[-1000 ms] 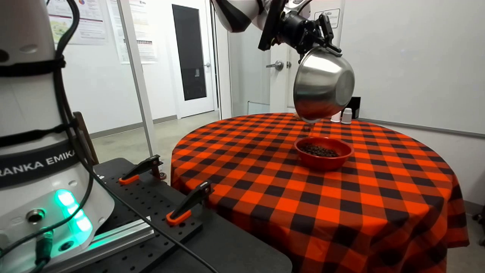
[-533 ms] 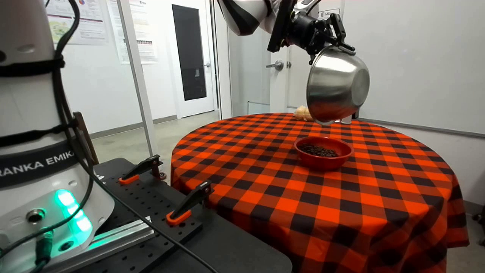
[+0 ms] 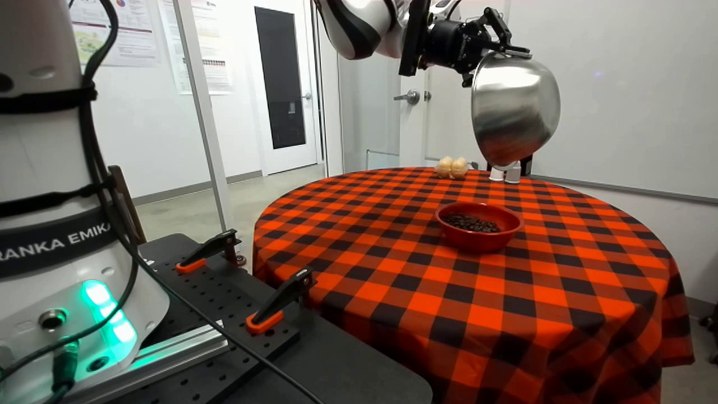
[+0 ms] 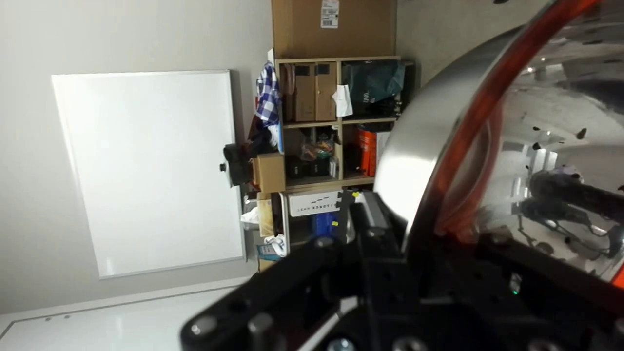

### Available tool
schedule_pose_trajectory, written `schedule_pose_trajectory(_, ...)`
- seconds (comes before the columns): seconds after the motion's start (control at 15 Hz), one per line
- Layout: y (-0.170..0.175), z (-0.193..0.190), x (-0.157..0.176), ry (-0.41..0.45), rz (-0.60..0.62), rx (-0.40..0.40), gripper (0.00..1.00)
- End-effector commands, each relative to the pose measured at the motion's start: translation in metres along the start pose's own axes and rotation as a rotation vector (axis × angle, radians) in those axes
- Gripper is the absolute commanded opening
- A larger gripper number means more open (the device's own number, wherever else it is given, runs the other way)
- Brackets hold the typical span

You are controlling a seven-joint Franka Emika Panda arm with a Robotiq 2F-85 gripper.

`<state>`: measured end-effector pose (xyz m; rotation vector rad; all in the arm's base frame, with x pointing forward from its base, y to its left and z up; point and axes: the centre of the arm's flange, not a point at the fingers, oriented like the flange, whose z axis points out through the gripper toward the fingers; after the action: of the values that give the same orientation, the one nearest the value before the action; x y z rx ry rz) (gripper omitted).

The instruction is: Pick up the bowl and pour it's contents into the red bowl

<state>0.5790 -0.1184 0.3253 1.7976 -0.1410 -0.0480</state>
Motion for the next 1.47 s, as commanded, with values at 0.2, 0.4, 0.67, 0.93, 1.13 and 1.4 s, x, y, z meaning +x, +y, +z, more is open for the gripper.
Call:
schedule_pose_trajectory(0.2,-0.007,-0.035,-0.013,0.047,-0.027,-0.17,0.02)
schedule_pose_trajectory(0.4,-0.011,-0.038,-0.014,0.029,-0.055,-0.117,0.02)
schedule_pose_trajectory(0.67,-0.014,-0.041,-0.011,-0.016,-0.094,0.131,0.02)
schedule_pose_trajectory(0.93,-0.006,-0.056,0.002,0.026,-0.115,0.353,0.02)
schedule_pose_trajectory(1.13,0.006,-0.072,0.017,0.064,-0.125,0.518,0.02)
schedule_pose_trajectory(1.4,0.028,-0.085,0.036,0.142,-0.17,0.724,0.02)
